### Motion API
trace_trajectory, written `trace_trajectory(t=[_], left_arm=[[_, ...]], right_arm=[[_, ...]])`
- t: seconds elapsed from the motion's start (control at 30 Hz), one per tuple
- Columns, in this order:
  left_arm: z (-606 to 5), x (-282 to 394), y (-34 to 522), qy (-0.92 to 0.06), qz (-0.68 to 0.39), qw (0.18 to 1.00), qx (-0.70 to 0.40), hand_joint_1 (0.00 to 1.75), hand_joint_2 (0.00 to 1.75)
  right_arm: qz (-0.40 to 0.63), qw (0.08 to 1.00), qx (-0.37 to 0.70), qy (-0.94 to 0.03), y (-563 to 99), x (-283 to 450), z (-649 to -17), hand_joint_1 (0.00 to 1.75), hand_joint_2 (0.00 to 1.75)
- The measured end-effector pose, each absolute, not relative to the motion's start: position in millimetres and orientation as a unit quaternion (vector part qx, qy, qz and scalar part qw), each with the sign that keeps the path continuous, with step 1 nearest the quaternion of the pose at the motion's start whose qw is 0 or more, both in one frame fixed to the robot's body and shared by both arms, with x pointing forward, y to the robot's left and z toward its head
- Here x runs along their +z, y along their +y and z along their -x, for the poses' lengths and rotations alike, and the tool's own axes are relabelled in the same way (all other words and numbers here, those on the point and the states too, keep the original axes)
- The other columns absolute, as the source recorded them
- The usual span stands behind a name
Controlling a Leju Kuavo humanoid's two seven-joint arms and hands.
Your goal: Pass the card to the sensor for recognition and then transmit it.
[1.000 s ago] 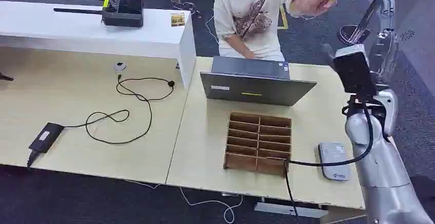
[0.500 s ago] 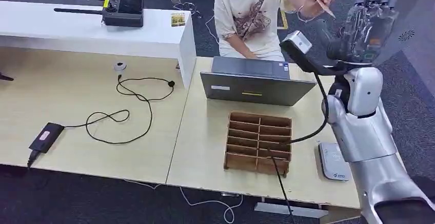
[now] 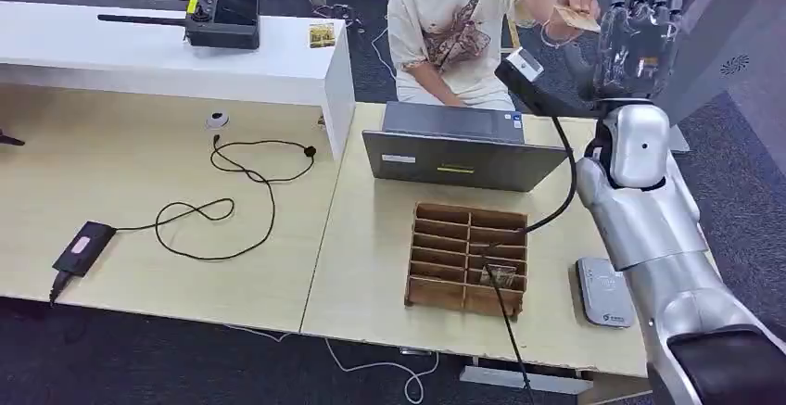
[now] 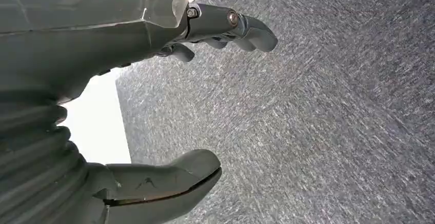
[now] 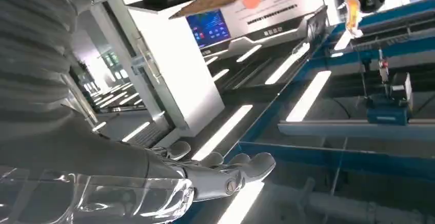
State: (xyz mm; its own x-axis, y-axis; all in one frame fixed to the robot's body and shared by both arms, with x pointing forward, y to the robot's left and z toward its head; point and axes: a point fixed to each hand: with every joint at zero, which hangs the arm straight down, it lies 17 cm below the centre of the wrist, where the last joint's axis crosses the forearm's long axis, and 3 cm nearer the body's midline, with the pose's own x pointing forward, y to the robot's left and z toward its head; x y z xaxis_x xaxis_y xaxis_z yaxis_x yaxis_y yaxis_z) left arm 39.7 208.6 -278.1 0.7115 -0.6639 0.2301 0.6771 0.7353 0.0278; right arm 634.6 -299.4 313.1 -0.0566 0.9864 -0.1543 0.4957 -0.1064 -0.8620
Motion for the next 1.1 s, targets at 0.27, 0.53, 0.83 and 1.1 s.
trace_trajectory(t=[0.27, 0.53, 0.83, 1.1], left_arm=[[-40, -278, 209, -0.115, 0.03, 0.924, -0.363, 0.0, 1.75], [-40, -278, 209, -0.115, 0.03, 0.924, -0.364, 0.0, 1.75], [-40, -278, 209, -0.115, 0.029, 0.923, -0.366, 0.0, 1.75], [-40, -278, 209, -0.115, 0.029, 0.923, -0.366, 0.0, 1.75]], right_arm=[[0.619, 0.312, 0.423, -0.583, -310, 303, -640, 1.68, 1.75], [0.614, 0.319, 0.425, -0.583, -313, 297, -640, 1.75, 1.75], [0.614, 0.319, 0.415, -0.59, -317, 300, -639, 1.75, 1.75], [0.614, 0.316, 0.413, -0.594, -317, 302, -638, 1.75, 1.75]])
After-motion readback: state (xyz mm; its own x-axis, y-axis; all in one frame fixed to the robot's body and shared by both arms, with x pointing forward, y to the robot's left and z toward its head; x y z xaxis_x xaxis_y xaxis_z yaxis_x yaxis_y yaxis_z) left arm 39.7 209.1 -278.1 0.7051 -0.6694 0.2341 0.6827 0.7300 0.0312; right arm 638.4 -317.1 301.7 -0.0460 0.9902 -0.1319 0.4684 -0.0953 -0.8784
